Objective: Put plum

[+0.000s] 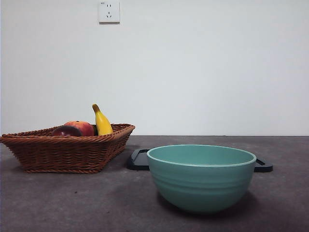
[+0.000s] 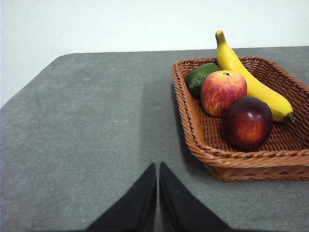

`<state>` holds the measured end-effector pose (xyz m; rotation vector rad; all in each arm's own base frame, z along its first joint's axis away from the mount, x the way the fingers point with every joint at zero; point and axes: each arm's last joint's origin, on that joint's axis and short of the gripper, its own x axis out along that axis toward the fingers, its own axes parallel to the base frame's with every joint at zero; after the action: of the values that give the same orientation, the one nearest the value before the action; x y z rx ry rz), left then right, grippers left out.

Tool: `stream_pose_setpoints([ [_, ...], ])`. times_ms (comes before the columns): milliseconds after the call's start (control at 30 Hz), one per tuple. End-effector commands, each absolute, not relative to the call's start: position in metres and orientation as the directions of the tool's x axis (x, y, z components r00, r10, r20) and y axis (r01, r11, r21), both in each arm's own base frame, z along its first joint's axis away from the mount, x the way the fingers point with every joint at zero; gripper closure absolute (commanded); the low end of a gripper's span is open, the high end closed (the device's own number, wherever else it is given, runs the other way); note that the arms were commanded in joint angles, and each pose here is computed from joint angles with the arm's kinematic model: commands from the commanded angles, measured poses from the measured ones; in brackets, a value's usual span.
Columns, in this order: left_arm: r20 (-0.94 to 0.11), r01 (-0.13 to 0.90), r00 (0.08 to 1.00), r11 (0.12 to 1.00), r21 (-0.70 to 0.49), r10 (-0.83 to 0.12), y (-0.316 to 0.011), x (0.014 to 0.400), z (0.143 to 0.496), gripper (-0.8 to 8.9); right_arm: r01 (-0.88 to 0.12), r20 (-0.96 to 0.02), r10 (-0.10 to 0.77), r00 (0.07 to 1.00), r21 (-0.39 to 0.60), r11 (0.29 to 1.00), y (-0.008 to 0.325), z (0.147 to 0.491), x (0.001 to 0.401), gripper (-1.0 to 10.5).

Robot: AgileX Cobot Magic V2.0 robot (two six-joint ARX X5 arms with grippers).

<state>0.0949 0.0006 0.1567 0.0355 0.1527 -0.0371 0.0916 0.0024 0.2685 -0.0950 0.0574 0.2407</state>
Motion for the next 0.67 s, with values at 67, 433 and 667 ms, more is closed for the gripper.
stream_pose_setpoints([
  [67,-0.18,0.04,0.983,0.999,0.028,-0.034,0.001,0.096,0.149,8.06,-0.163,0.015,0.166,0.986,-0.12,0.979,-0.002,0.233,0.095,9.4],
  [433,-0.18,0.04,0.983,0.999,0.028,-0.034,0.001,0.096,0.149,8.06,-0.065,0.015,0.067,0.998,-0.11,0.992,-0.005,0.183,0.096,9.4],
  [667,-0.18,0.04,0.983,0.999,0.028,-0.034,0.001,0.096,0.149,8.06,-0.047,-0.005,0.047,0.999,-0.101,0.994,-0.006,0.169,0.097,9.4],
])
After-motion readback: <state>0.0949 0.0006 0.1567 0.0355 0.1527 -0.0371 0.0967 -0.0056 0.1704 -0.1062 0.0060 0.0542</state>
